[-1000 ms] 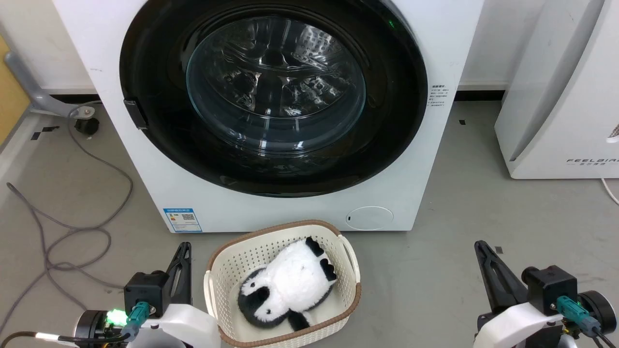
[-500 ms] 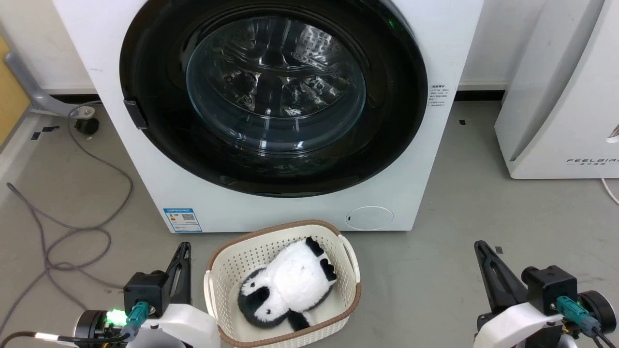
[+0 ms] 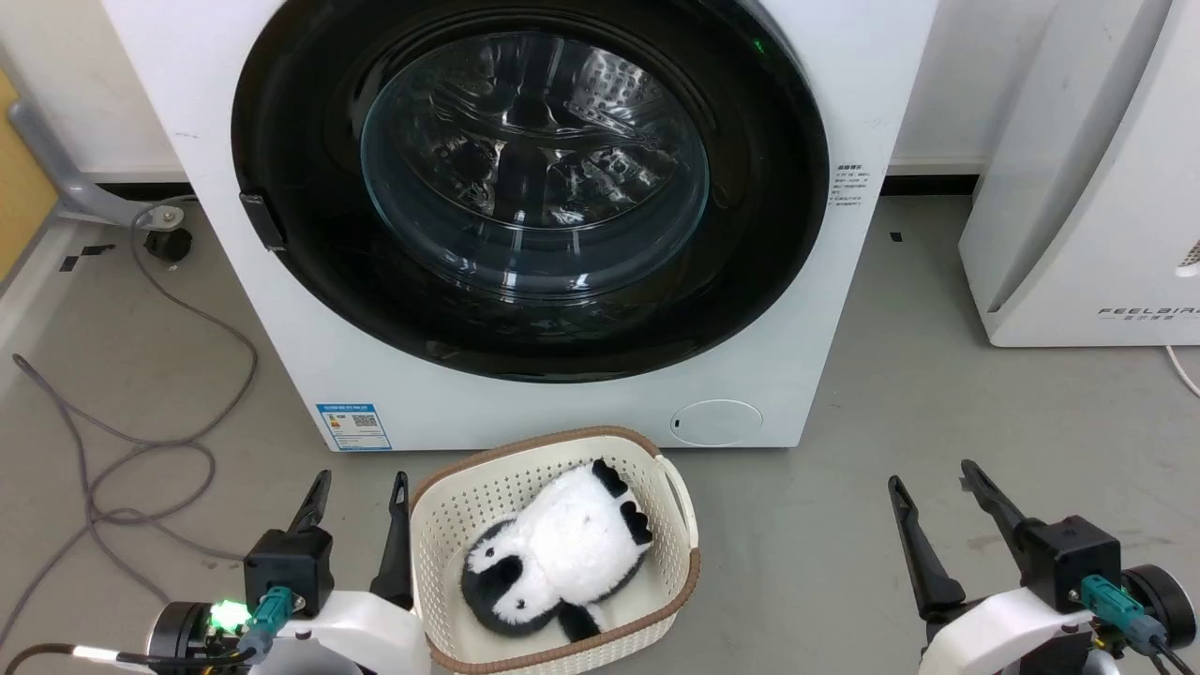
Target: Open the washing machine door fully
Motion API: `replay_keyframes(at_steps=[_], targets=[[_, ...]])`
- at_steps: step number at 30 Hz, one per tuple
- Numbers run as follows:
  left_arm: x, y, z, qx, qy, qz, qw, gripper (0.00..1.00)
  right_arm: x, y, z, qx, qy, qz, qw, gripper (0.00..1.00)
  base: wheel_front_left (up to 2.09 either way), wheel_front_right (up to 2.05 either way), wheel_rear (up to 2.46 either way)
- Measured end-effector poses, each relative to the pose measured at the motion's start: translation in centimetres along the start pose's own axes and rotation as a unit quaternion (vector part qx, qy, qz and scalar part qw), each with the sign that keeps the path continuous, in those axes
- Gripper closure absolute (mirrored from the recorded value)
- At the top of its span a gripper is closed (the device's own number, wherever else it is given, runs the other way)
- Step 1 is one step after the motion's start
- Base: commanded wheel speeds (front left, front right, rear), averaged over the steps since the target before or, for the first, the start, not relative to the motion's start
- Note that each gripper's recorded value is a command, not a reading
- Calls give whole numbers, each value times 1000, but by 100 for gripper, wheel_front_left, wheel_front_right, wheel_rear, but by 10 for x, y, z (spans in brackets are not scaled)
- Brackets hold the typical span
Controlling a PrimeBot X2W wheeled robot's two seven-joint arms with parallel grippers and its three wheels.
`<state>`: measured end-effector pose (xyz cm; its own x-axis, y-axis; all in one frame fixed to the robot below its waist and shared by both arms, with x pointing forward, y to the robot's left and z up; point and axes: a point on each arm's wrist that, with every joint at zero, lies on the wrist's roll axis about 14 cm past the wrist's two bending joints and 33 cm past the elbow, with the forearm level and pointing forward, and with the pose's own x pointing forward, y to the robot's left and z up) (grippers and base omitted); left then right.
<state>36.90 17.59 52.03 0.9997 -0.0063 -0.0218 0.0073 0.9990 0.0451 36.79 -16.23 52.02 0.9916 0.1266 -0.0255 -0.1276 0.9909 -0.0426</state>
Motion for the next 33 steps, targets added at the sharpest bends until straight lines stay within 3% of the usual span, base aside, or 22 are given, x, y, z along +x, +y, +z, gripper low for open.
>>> replay_keyframes(at_steps=[23,33], targets=[[1,-7,-6,-13,-4,-7,1000,0,4,-6,2,12,-18,-8,1000,0,0,0,0],[6,-8,-11,-21,-3,-6,1000,0,26,-20,17,34,-40,-13,999,0,0,0,0]])
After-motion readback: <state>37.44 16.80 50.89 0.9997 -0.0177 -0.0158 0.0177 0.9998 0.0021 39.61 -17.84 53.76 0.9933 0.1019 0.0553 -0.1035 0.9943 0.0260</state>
